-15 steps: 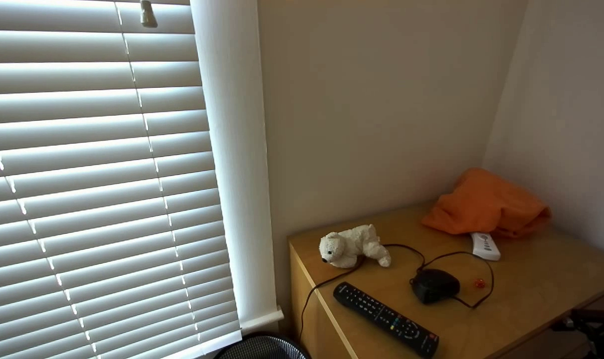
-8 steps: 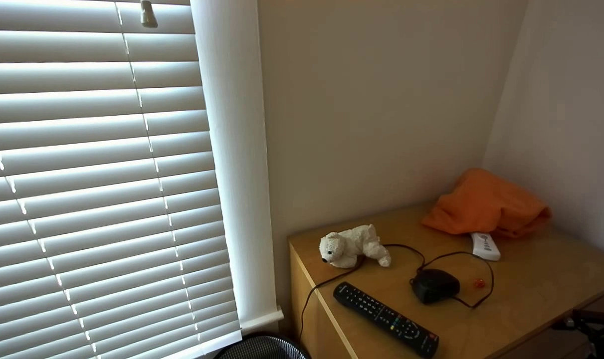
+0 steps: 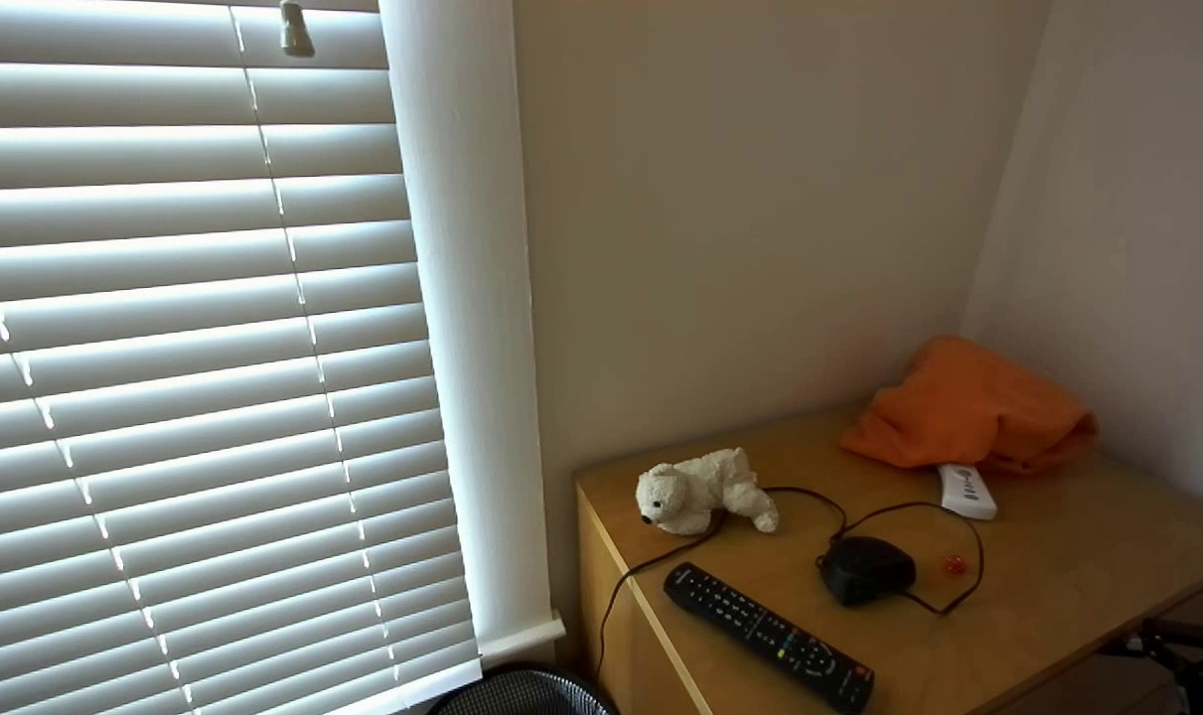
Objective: Open the top drawer
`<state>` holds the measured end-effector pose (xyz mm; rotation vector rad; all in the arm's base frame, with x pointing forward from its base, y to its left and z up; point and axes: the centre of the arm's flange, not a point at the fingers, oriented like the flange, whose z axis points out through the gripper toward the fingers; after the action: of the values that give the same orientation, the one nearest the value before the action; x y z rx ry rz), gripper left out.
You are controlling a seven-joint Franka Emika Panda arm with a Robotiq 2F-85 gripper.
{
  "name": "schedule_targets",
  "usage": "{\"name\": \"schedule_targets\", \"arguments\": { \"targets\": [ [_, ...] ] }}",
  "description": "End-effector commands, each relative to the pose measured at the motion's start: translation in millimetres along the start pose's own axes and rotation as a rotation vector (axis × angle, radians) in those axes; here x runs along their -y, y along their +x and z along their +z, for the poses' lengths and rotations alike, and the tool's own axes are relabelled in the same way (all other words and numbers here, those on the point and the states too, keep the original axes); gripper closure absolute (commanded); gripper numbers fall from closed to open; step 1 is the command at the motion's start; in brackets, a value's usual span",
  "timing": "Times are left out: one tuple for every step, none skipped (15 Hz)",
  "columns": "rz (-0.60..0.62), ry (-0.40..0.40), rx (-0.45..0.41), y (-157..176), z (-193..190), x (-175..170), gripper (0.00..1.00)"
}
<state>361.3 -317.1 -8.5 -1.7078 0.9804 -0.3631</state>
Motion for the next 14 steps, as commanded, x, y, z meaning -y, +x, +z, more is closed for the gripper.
{"name": "schedule_targets", "arguments": {
  "targets": [
    [0.043,-0.160,-0.044,3,1,19,0.00],
    [0.045,-0.191,-0.032,0,-4,21,0.00],
    [0.049,-0.222,-0.025,-2,-7,24,0.00],
    [0.053,-0.253,-0.020,-4,-11,27,0.00],
    [0.057,-0.286,-0.007,-5,-13,29,0.00],
    [0.066,-0.318,0.000,-8,-17,32,0.00],
    [0.075,-0.348,0.022,-9,-18,34,0.00],
    [0.085,-0.379,0.039,-11,-21,35,0.00],
    [0.101,-0.402,0.064,-12,-24,36,0.00],
    [0.121,-0.421,0.085,-13,-26,37,0.00],
    [0.140,-0.442,0.104,-14,-30,37,0.00],
    [0.161,-0.454,0.126,-17,-34,37,0.00],
    [0.184,-0.472,0.159,-20,-40,34,0.00],
    [0.207,-0.499,0.183,-25,-47,27,0.00]
  ]
}}
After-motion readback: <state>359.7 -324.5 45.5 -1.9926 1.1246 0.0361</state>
